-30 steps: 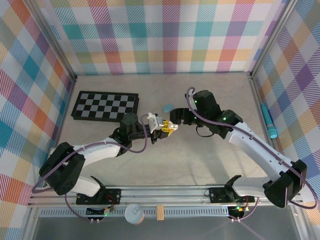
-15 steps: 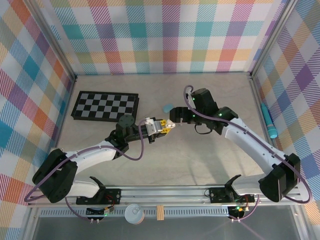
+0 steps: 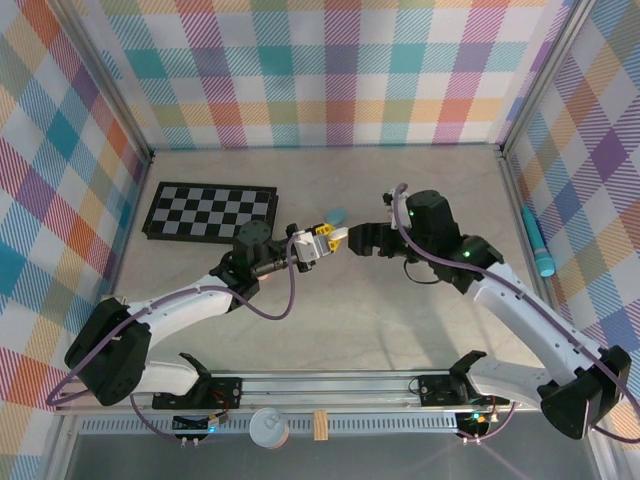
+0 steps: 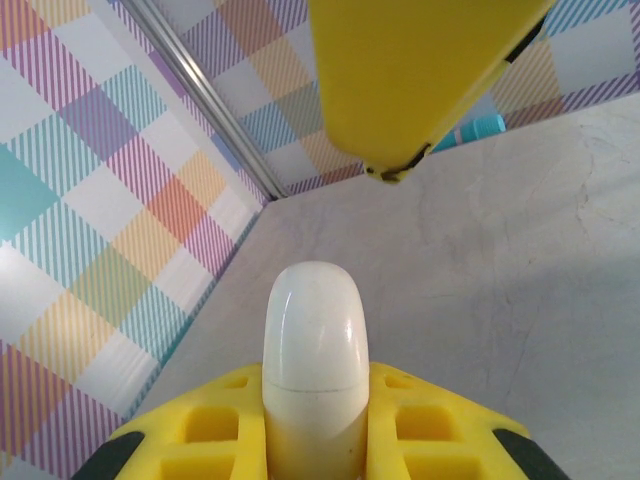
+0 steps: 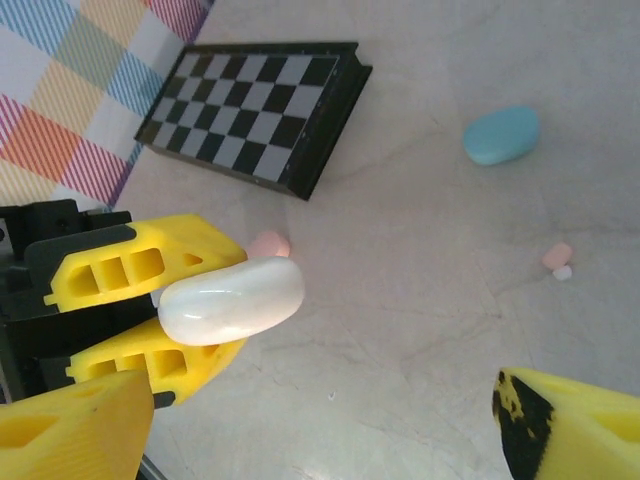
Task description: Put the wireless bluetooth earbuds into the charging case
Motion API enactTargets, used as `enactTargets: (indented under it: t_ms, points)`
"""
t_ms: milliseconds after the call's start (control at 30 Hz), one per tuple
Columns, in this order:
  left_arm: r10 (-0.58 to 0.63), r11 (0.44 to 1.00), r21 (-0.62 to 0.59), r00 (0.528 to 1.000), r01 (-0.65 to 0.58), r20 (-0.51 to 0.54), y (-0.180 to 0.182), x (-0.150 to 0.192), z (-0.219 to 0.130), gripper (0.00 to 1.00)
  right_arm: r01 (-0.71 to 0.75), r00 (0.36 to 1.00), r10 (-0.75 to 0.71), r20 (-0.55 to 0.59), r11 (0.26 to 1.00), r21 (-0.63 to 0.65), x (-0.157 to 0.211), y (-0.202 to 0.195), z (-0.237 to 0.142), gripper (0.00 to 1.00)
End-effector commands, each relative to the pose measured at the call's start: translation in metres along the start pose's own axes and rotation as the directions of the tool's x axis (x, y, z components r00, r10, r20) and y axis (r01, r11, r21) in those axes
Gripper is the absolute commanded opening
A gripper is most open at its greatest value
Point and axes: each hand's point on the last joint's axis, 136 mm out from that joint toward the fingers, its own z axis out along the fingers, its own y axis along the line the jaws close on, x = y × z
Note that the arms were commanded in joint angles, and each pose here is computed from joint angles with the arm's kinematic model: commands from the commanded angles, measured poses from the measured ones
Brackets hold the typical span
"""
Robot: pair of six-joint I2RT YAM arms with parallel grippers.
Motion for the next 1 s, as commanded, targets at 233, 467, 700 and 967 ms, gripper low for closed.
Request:
enactTargets:
  t_ms: [233,467,700,967]
  points:
    - [-0.028,0.995,0.098,0.991,0.015,0.131,-0.009,-0.040,-0.010,0.00,0.623,0.773,-0.633,0.041,0.745,-0.240,0.029,0.030,-0.020,0.90]
    - [-0.075,0.974,0.223,0.991,0.049,0.109,-0.030,-0.044,-0.021,0.00,0.874,0.425,-0.900,0.094,0.382,-0.299,0.037,0.041,-0.027,0.87]
    - [-0.093,0.946,0.318,0.993,0.065,0.073,-0.043,-0.048,-0.029,0.00,0.932,0.246,-0.965,0.092,0.209,-0.297,0.031,0.048,-0.011,0.68]
    - [-0.102,0.942,0.328,0.992,0.071,0.079,-0.043,-0.051,-0.027,0.01,0.931,0.240,-0.963,0.126,0.191,-0.312,0.028,0.057,0.001,0.48]
